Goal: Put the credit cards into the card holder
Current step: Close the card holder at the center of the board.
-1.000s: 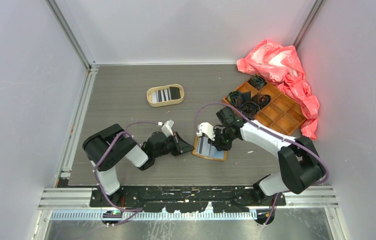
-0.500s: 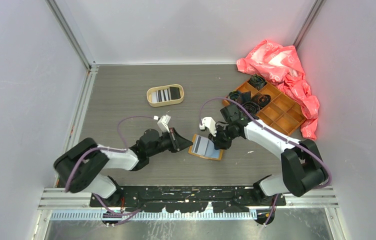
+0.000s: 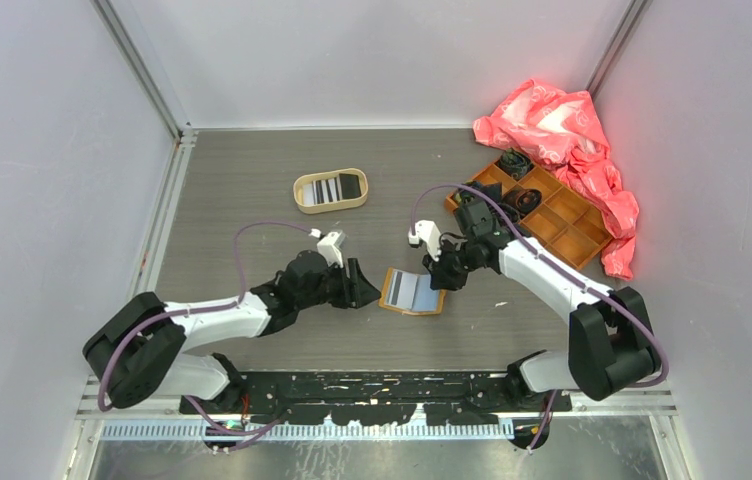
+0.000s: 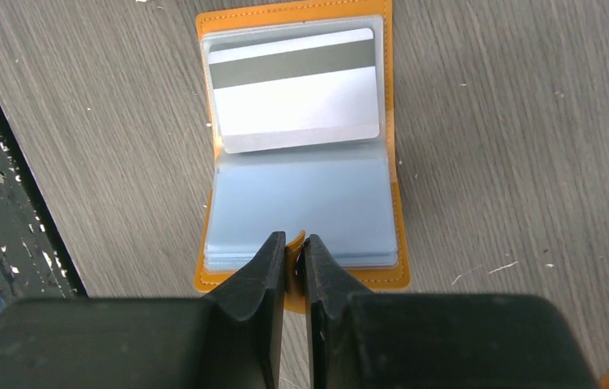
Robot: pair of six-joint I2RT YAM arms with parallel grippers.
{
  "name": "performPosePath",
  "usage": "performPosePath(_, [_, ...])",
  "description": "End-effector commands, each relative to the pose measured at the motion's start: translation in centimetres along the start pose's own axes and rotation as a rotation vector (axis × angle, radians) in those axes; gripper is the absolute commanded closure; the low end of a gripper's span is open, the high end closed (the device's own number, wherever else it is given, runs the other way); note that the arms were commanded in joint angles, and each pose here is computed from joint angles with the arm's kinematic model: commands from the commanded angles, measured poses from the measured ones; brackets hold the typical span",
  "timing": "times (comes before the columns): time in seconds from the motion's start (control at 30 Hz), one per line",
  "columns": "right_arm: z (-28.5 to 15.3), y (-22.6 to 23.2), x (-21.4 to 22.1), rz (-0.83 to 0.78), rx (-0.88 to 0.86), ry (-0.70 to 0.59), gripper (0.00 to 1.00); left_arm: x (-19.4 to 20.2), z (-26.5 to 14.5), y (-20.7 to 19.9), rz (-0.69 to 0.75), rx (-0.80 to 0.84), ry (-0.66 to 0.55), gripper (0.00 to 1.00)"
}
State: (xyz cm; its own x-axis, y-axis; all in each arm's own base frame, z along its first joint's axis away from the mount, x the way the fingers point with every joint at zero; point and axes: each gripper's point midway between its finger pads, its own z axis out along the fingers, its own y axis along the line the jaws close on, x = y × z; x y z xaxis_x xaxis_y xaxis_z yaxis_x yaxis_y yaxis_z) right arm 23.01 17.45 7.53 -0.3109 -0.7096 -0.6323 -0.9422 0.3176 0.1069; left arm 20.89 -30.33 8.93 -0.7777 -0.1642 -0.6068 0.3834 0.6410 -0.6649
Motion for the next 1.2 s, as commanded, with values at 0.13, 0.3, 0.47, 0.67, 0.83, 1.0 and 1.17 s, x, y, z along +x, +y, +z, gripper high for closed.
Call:
performPosePath(0.13, [-0.8, -2.4, -0.4, -0.047, 0.107, 0.005, 0.88, -0.4, 1.5, 1.3, 0.045, -0.080, 0.021, 0.48])
performPosePath(0.3, [-2.0, -5.5, 0.6, -0.021, 0.282, 0.074, 0.75, 0.1, 2.6, 1.5, 0.018, -0.083, 0.045, 0.47])
performPosePath(0.47, [-4.1, -8.4, 2.0, 0.058, 0.441, 0.115, 0.47, 0.4, 3.3, 1.6, -0.008, -0.086, 0.047, 0.47])
performPosePath(0.67, [-3.7, -8.0, 1.8, 0.324, 0.316, 0.044, 0.43, 0.2, 3.6, 1.4, -0.023, -0.077, 0.039, 0.46])
performPosePath(0.83, [-2.7, -6.9, 1.6, 0.609, 0.130, 0.011, 0.42, 0.6, 3.8, 1.9, -0.037, -0.090, 0.047, 0.46])
performPosePath(1.0, [-1.3, -7.0, 2.6, 0.769, 0.079, 0.058, 0.42, 1.1, 4.1, 2.1, -0.050, -0.089, 0.056, 0.46])
performPosePath(1.17, [-0.1, -6.6, 3.5, 0.844, 0.027, 0.111, 0.48, 1.4, 4.6, 2.1, -0.061, -0.080, 0.071, 0.46])
